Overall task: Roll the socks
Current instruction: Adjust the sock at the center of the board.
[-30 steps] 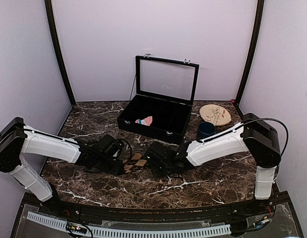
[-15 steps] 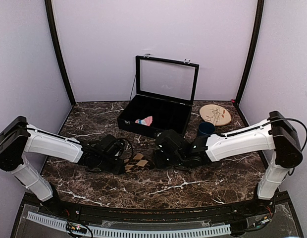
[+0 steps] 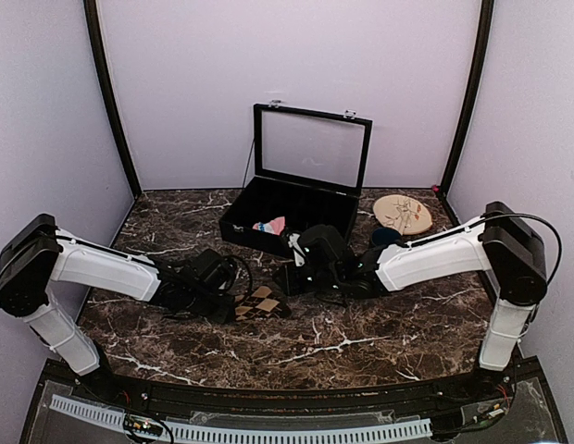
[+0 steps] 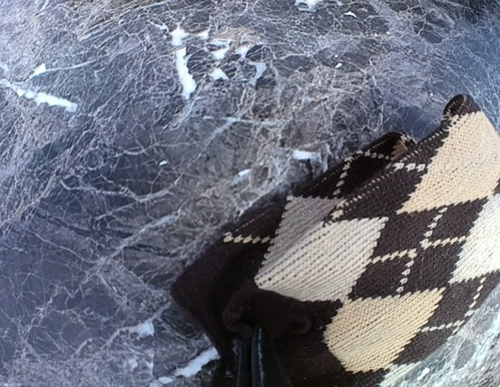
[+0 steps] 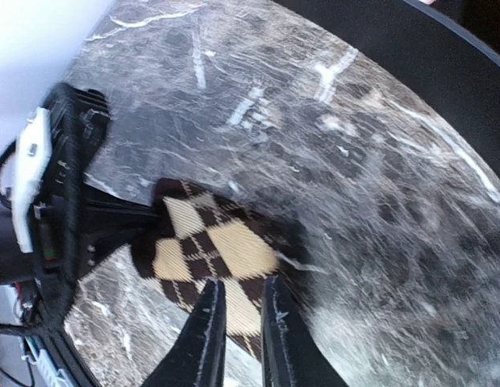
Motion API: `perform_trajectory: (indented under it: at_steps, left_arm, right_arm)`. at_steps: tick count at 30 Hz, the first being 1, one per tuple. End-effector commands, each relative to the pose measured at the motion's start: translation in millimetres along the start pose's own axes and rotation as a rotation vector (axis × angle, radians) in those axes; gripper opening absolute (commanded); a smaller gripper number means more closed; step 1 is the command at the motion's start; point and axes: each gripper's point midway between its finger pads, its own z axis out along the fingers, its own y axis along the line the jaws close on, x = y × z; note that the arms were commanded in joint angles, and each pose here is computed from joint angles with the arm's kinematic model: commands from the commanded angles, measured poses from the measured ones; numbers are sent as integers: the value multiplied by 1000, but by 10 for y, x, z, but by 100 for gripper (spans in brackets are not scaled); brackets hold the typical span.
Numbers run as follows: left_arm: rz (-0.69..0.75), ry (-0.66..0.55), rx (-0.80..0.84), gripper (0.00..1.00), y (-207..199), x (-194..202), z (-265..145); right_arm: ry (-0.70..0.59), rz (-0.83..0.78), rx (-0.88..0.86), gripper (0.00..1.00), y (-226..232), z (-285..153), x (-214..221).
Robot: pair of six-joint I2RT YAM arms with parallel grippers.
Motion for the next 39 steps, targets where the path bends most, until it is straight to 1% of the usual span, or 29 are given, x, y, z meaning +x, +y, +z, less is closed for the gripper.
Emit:
perform_trajectory:
  at_steps: [1, 11, 15, 22, 27, 35, 39]
  left_arm:
    - [37, 100, -38, 1, 79, 262, 76]
    - [46, 115, -54, 1, 84, 263, 112]
    - [49, 124, -63, 0, 95, 267, 114]
    - [59, 144, -89, 0, 120, 272, 132]
    - [63, 155, -116, 0, 158, 241, 166]
    - [43, 169, -158, 0, 336, 241, 160]
    - [31, 171, -160, 1, 383, 251, 145]
  right_arm:
    - [-9, 47, -169, 15, 253, 106, -29]
    - [49, 120, -256, 14, 299, 386, 227]
    - [55, 140, -214, 14, 141, 473, 324]
    - [71, 203, -113, 14, -329, 585, 498]
    - [98, 201, -31, 14, -560, 612, 603]
    - [127, 205, 31, 14, -746, 596, 730]
    - [114, 192, 6, 14, -703, 525, 706]
